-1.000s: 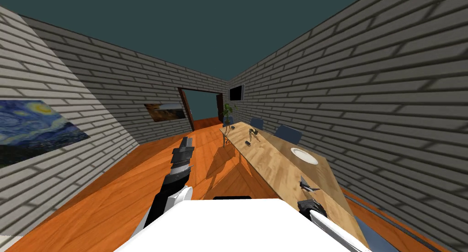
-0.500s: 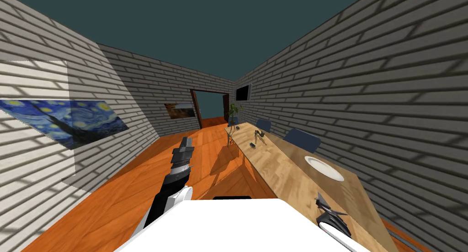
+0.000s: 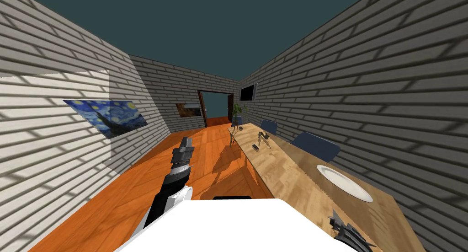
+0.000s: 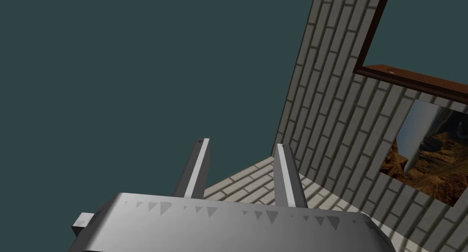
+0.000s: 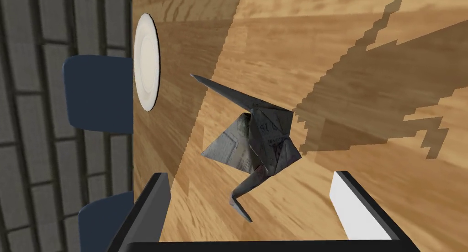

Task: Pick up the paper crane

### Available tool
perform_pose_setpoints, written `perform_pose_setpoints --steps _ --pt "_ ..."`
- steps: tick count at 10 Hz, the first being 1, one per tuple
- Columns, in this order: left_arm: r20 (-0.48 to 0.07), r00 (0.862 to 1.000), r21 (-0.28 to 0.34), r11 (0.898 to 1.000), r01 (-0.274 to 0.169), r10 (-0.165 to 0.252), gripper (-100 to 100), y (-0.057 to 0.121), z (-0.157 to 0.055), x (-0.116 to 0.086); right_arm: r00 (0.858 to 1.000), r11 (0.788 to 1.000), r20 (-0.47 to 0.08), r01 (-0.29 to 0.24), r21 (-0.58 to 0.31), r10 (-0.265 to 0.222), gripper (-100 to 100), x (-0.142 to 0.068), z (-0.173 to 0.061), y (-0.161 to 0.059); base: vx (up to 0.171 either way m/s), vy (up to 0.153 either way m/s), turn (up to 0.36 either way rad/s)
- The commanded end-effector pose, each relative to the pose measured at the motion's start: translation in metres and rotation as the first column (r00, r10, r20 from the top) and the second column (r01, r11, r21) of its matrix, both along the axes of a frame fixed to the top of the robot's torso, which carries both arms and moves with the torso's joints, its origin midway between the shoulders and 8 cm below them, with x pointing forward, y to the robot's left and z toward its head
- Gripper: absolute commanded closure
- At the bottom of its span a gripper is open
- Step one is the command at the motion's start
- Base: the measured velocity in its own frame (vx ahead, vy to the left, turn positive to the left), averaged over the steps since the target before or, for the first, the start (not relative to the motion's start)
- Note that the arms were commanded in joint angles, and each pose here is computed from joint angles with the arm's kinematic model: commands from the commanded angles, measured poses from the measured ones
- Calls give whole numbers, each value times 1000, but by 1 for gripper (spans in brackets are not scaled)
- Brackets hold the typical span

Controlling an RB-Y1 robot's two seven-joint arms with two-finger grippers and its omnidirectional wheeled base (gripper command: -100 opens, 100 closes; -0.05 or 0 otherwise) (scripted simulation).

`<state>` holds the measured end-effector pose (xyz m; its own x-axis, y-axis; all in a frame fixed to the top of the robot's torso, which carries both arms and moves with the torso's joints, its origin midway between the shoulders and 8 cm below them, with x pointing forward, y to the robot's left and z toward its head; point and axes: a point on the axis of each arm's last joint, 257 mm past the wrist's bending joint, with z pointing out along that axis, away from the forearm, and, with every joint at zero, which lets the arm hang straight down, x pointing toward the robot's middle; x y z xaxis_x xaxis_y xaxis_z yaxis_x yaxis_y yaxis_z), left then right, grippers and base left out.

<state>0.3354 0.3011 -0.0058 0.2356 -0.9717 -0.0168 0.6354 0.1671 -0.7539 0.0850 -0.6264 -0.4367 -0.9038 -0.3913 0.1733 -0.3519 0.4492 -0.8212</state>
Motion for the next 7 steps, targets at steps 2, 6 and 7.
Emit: perform_pose_setpoints --steps 2,6,7 --pt "0 1000 0 1000 0 0 0 0 0 0 999 1000 -31 -7 -3 7 -100 -9 -3 0 10 -68 102" --pt "0 1000 0 1000 0 0 0 0 0 0 999 999 -37 37 -5 -37 -100 -16 -13 -5 -32 -42 115" --pt "0 1000 0 1000 0 0 0 0 0 0 999 1000 -37 28 -5 -28 -100 -15 -12 -4 -19 -32 36"
